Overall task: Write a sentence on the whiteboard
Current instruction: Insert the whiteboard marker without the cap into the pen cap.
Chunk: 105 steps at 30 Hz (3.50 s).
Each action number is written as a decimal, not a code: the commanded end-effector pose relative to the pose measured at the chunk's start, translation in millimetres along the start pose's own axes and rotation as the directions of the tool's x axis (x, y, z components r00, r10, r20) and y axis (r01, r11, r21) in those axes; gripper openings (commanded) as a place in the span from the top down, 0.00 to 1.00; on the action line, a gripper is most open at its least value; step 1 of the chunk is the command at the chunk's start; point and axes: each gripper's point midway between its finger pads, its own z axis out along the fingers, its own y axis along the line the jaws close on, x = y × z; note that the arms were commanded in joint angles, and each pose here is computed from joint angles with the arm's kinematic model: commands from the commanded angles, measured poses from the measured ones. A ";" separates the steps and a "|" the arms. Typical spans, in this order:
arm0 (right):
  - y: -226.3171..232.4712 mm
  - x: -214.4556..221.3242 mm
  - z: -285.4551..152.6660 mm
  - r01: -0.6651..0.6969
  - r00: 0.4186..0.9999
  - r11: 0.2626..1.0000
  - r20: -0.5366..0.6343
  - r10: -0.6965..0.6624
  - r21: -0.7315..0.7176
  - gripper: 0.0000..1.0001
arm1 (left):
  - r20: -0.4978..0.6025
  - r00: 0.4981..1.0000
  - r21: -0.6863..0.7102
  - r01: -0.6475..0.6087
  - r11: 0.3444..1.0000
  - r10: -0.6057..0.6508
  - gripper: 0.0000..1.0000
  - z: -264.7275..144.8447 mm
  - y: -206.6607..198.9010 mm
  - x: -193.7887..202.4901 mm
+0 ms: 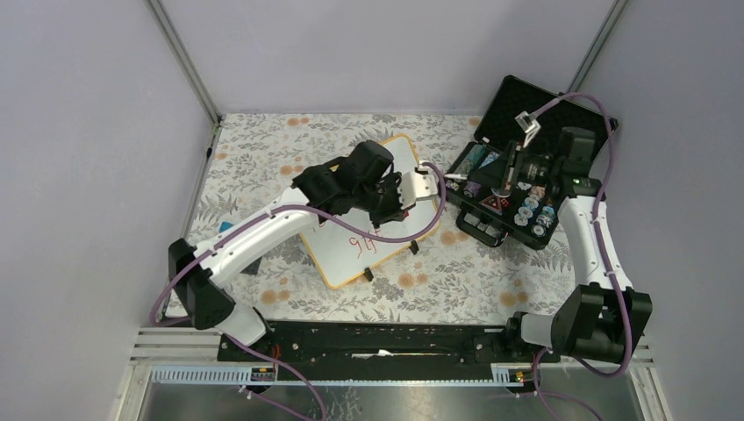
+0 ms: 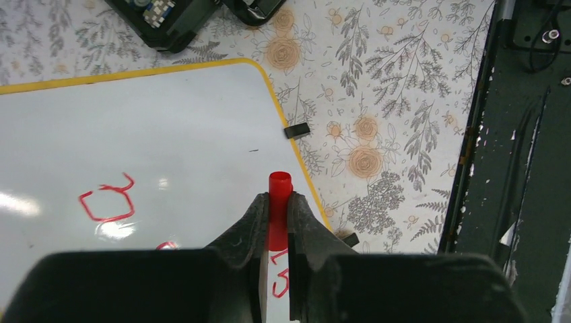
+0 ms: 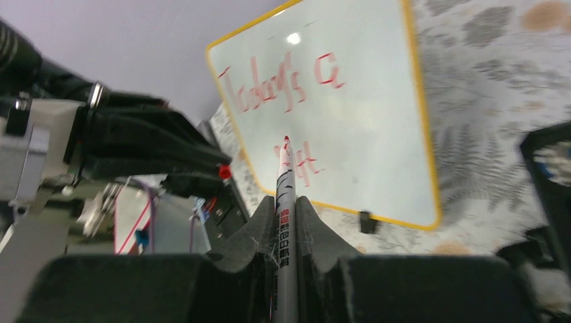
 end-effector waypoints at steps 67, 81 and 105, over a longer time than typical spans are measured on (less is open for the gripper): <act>93.4 108.8 63.5 -0.071 0.926 0.951 -0.375 -0.050 -0.301 1.00 | 0.093 0.987 0.110 -0.140 0.984 0.130 1.00 -45.9 -29.2 7.4; 93.8 109.2 64.1 -0.066 0.926 0.952 -0.375 -0.054 -0.299 1.00 | 0.062 0.989 0.131 -0.145 0.981 0.138 1.00 -40.6 -34.7 17.5; 97.2 116.3 70.0 -0.057 0.917 0.954 -0.394 -0.066 -0.293 1.00 | 0.101 0.993 0.121 -0.077 0.990 0.064 1.00 -35.2 -29.4 -2.0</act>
